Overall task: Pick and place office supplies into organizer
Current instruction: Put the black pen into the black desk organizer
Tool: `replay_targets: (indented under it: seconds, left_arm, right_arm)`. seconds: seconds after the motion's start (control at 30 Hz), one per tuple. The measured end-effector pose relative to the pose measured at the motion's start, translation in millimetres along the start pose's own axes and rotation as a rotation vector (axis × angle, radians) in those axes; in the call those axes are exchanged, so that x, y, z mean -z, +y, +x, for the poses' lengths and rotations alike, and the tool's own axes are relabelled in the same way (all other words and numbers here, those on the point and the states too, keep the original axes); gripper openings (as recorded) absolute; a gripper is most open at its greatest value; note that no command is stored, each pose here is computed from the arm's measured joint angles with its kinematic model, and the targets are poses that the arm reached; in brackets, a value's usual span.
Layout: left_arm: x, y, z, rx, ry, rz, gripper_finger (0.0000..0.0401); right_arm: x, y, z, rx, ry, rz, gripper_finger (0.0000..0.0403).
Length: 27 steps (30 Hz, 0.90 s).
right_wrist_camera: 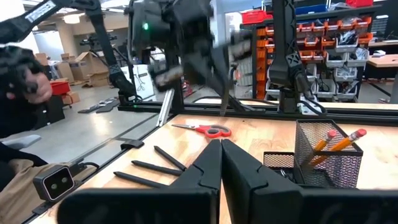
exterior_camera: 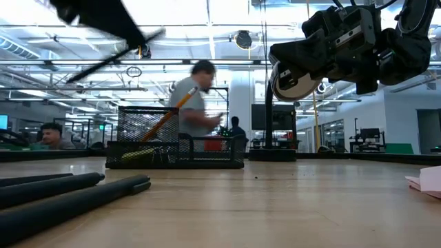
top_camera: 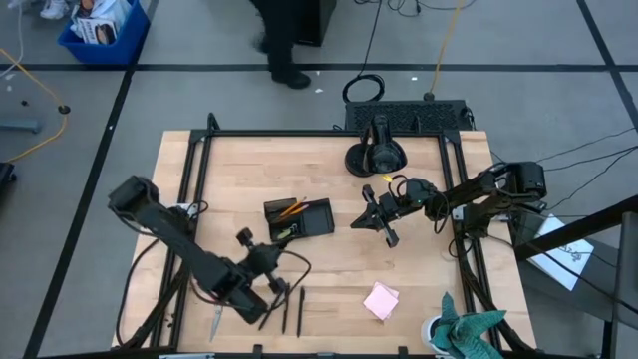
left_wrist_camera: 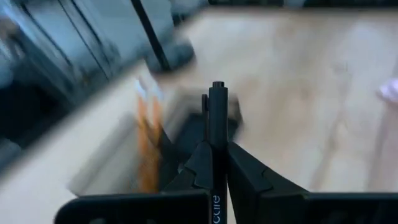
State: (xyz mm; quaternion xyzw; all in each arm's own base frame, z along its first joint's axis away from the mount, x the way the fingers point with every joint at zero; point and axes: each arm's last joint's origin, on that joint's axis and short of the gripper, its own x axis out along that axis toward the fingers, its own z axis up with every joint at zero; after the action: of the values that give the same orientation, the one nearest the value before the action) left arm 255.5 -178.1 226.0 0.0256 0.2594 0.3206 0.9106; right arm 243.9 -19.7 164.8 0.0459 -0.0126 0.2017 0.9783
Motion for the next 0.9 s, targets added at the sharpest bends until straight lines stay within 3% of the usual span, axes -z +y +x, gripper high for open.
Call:
replay_targets:
  seconds: [0.17,0.43,0.57,0.7,0.9]
  left_arm:
    - [-28,26,-17,-0.051,-0.143,0.072,0.0031]
    - [-49,59,-18,-0.043,-0.140,0.121,0.0012]
    - [-54,62,-2,0.074,-0.145,0.149,0.0022]
    - [-58,64,24,0.254,-0.258,0.210,0.0024]
    - [-50,97,55,0.310,-0.425,0.203,0.0019]
  right_arm:
    - [0,0,0,0.000,0.000,-0.003,0.0004]
    - [0,0,0,0.000,0.000,-0.022,0.0004]
    - [0,-1,0,0.023,-0.003,-0.025,0.0004]
    - [-1,-2,0,0.055,-0.014,-0.031,0.0004]
    - [-1,-2,0,0.053,-0.012,-0.032,0.0004]
